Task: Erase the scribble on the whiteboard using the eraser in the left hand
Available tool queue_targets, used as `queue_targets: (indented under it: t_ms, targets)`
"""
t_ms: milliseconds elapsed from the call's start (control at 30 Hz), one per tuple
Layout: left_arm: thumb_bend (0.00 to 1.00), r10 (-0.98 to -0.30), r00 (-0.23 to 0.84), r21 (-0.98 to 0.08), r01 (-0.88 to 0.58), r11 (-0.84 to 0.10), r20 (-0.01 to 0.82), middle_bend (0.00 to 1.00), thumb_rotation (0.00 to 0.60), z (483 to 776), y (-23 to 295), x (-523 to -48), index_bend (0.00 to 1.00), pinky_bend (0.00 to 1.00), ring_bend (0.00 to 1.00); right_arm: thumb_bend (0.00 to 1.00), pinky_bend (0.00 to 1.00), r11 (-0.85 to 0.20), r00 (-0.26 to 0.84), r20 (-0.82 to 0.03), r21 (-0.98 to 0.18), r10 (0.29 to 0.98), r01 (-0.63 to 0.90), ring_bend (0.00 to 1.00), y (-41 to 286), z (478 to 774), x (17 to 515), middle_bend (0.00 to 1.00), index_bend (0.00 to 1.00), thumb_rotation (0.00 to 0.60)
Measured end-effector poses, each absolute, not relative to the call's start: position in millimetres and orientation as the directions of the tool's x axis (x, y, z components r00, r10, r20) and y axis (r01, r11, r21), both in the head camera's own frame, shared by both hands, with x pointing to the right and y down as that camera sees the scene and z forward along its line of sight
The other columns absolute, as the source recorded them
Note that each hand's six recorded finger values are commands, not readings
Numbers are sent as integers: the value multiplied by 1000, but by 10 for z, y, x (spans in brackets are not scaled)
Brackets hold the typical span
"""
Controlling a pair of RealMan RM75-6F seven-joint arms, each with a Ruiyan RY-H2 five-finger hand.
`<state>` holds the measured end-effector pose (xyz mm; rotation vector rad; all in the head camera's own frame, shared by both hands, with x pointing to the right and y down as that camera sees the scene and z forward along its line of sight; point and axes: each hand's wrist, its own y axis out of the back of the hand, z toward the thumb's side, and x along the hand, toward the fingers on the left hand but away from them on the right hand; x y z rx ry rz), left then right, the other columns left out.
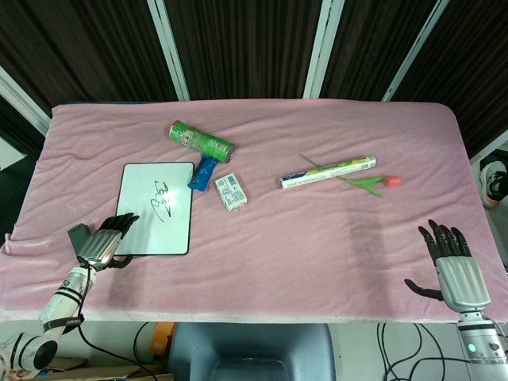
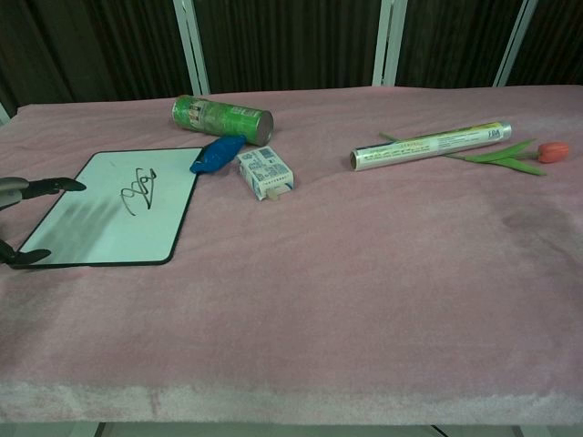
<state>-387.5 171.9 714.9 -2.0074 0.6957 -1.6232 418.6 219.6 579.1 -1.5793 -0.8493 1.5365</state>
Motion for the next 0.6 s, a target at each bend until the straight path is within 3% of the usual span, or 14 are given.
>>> queue_targets:
  t_ms: [333,600]
  targets:
    - [360,-633,177,-633,-64,-771,753,7,600,7167,1736,-3878,0,5,0,308,42,-486,56,-488,-873,871,-45,0,2209,5779,4185,0,0,600]
    - [356,-618,157,-634,82,-769,770,1,600,7027,1805,-4025,0,2,0,307,42,-488,53,-490,-872,870,-45,0,2206,5768,4213,0,0,600]
